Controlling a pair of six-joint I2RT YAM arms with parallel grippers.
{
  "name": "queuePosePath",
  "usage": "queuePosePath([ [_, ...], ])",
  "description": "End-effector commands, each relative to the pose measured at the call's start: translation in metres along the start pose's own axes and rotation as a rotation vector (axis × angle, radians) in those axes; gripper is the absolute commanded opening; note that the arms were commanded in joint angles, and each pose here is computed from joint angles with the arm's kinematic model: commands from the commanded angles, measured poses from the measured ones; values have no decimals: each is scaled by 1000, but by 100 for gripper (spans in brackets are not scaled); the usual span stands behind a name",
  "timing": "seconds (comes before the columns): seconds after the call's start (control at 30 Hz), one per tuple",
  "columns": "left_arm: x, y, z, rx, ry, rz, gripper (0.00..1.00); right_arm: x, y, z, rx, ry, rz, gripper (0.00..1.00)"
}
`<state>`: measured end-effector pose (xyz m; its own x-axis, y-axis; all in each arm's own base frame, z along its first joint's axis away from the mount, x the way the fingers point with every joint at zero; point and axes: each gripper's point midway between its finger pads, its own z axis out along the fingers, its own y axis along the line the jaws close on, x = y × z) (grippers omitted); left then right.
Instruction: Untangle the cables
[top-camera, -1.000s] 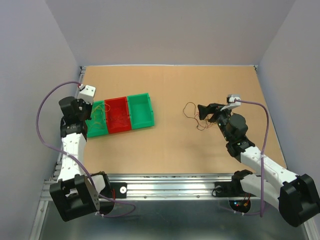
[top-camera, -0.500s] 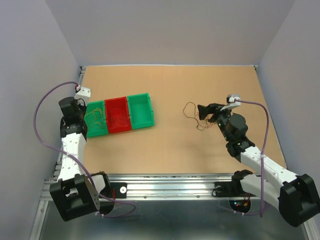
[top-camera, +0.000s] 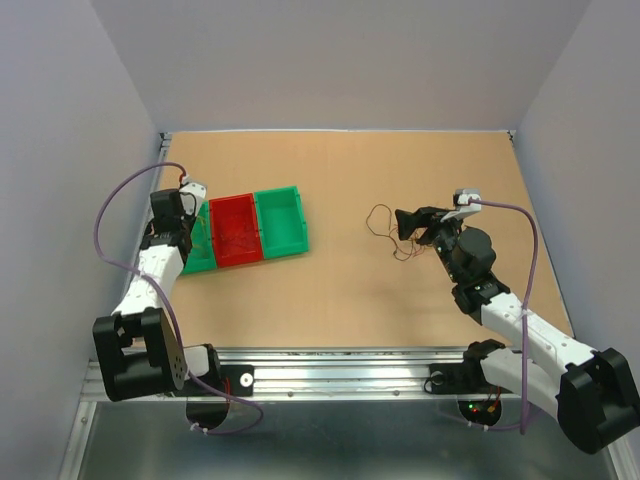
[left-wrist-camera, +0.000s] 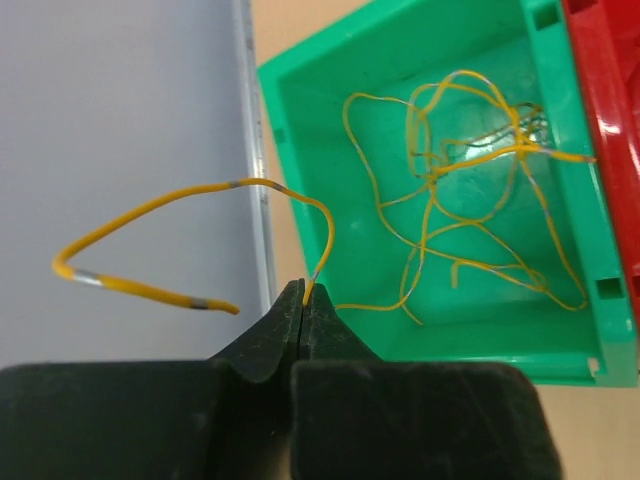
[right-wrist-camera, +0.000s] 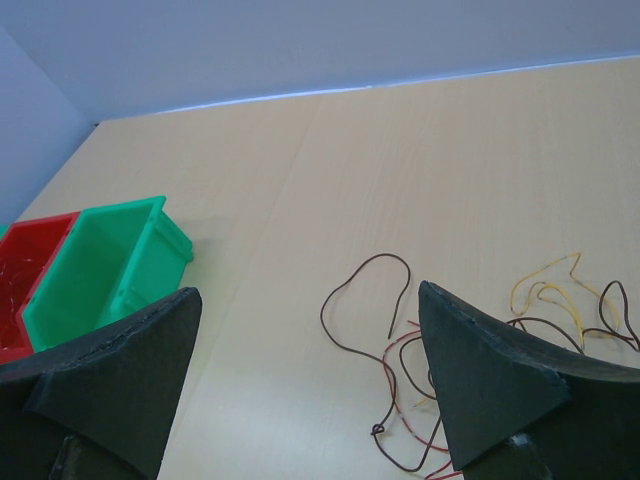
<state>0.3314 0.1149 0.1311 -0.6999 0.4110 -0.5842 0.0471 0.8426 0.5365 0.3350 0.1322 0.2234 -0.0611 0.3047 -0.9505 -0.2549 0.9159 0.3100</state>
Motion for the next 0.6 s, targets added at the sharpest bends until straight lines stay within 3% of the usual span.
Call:
queuePosePath([
  [0.0, -15, 0, 2, -19, 0, -24, 0, -3, 0, -3, -9, -24, -3, 94],
  [0.17, -6, -19, 32, 44, 87, -39, 0, -4, -1, -5, -7, -28, -7, 94],
  [0.43, -11, -65, 63, 285, 111, -47, 0, -6, -3, -8, 4, -36, -12, 94],
  [0.57, 3, -75, 78, 315, 160, -47, 0, -6, -4, -8, 9, -34, -17, 94],
])
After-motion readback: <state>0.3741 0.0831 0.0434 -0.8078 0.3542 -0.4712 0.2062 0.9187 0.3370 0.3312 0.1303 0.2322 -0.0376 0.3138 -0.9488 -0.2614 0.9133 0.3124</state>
